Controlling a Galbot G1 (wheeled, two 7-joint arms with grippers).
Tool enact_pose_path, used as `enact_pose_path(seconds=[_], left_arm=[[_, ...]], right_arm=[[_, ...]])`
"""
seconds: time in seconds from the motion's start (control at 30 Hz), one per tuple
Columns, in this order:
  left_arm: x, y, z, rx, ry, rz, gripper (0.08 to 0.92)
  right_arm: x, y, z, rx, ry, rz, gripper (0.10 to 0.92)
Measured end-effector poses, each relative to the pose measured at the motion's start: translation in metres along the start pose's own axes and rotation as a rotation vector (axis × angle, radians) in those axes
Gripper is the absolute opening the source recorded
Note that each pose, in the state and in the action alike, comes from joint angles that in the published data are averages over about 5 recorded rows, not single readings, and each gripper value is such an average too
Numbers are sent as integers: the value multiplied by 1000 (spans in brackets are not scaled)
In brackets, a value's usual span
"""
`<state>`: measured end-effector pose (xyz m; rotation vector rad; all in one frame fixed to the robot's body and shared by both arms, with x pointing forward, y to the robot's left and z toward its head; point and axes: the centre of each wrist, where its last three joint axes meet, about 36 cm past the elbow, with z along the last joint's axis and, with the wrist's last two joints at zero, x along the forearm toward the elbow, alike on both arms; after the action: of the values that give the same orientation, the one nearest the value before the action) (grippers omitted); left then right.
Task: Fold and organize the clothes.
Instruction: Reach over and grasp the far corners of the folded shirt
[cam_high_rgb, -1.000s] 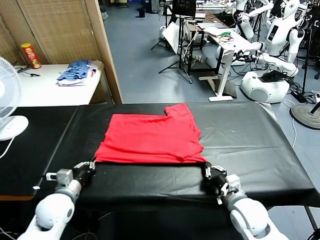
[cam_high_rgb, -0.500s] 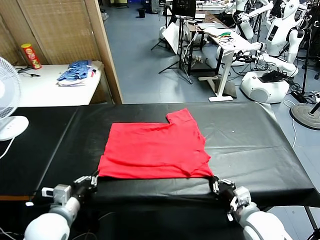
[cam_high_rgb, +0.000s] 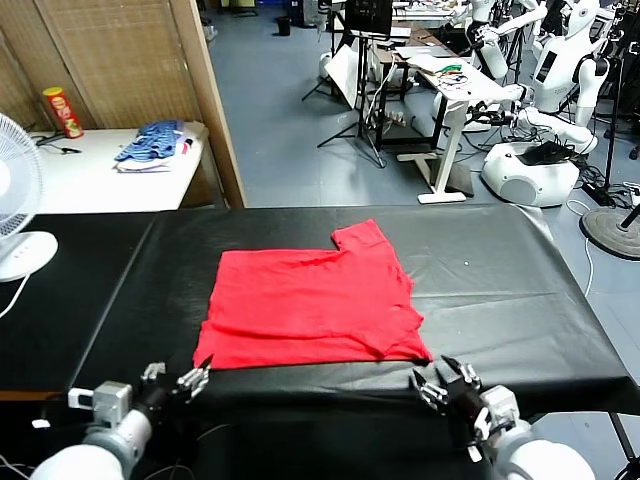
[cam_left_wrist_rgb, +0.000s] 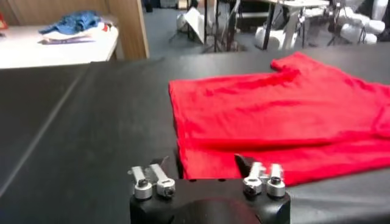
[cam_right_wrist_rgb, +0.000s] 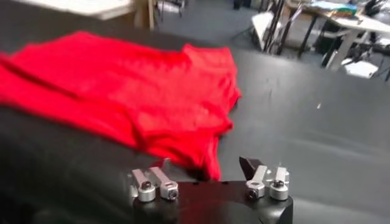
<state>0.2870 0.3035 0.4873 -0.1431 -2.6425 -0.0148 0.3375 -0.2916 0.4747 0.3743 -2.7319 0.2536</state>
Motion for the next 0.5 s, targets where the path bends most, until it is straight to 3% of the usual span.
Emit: enact_pose_path(seconds=[0.13, 0.27, 0.5], left_arm=[[-26, 10, -18, 63, -60, 4, 798], [-69, 25, -44, 93, -99, -7, 798], [-153, 38, -79, 118, -104, -7, 798]], right_arm=[[-48, -14, -14, -1, -50, 40, 798], [-107, -23, -29, -9, -61, 76, 798], [-205, -28, -59, -18, -32, 82, 798]])
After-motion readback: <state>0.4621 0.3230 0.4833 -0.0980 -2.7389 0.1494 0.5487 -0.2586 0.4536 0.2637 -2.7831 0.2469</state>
